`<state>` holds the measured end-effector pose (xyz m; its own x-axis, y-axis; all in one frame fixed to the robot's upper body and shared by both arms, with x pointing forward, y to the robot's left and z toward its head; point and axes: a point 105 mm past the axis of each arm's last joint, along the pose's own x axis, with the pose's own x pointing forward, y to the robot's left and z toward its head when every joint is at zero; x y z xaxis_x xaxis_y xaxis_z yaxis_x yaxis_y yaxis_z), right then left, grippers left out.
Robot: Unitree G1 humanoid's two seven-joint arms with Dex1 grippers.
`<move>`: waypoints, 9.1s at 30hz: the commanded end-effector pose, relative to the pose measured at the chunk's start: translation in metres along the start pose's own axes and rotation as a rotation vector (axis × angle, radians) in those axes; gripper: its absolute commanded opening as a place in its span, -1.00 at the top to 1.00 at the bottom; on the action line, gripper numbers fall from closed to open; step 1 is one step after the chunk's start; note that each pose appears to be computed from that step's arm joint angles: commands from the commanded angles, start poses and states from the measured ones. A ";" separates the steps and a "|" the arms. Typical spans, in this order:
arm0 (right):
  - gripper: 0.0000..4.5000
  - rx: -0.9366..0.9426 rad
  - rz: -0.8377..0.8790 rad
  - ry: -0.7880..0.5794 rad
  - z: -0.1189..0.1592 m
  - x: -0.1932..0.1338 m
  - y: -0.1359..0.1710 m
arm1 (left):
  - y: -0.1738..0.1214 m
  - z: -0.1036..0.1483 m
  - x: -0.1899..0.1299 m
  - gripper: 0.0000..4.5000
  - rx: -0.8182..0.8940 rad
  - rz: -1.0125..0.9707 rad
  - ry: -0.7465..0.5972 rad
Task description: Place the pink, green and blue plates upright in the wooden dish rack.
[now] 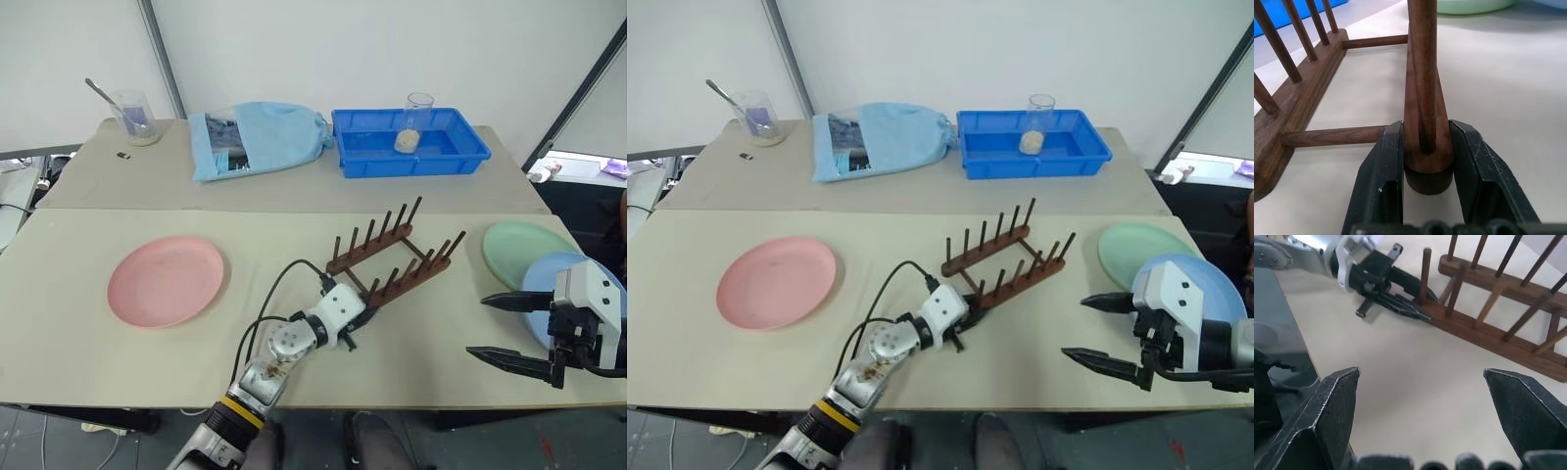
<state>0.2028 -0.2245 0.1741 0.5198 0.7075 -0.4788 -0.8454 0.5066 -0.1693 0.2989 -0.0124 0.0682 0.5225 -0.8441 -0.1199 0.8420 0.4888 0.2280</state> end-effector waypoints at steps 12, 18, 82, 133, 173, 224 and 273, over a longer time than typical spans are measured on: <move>-1.00 -0.018 -0.095 0.045 -0.016 0.006 0.016 | 0.015 0.023 -0.002 0.61 0.120 -0.426 -0.069; -1.00 0.003 -0.103 0.058 -0.023 0.013 0.026 | 0.018 0.021 0.012 0.61 0.158 -0.464 -0.064; 0.99 -0.276 -0.281 0.177 -0.046 0.096 -0.107 | 0.036 0.009 0.034 1.00 0.189 -0.039 0.107; -0.61 -0.438 0.346 -0.350 0.119 0.122 -0.008 | 0.127 -0.014 -0.306 -1.00 -0.785 1.457 -0.060; -0.62 -0.490 0.351 -0.410 0.136 0.131 -0.004 | 0.132 -0.035 -0.296 0.98 -0.904 1.586 -0.049; 1.00 -0.964 -0.158 -0.552 0.220 0.235 -0.017 | 0.144 0.164 -0.244 -0.98 -0.350 0.400 -0.082; 1.00 0.496 -0.146 -0.554 0.086 -0.029 -0.101 | 0.033 0.163 -0.094 -0.98 0.197 -0.533 -0.214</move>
<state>0.2842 -0.2519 0.2655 0.7234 0.6902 0.0161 -0.6580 0.6821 0.3190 0.2567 0.0482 0.2350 -0.0183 -0.9958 -0.0893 0.9471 -0.0459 0.3177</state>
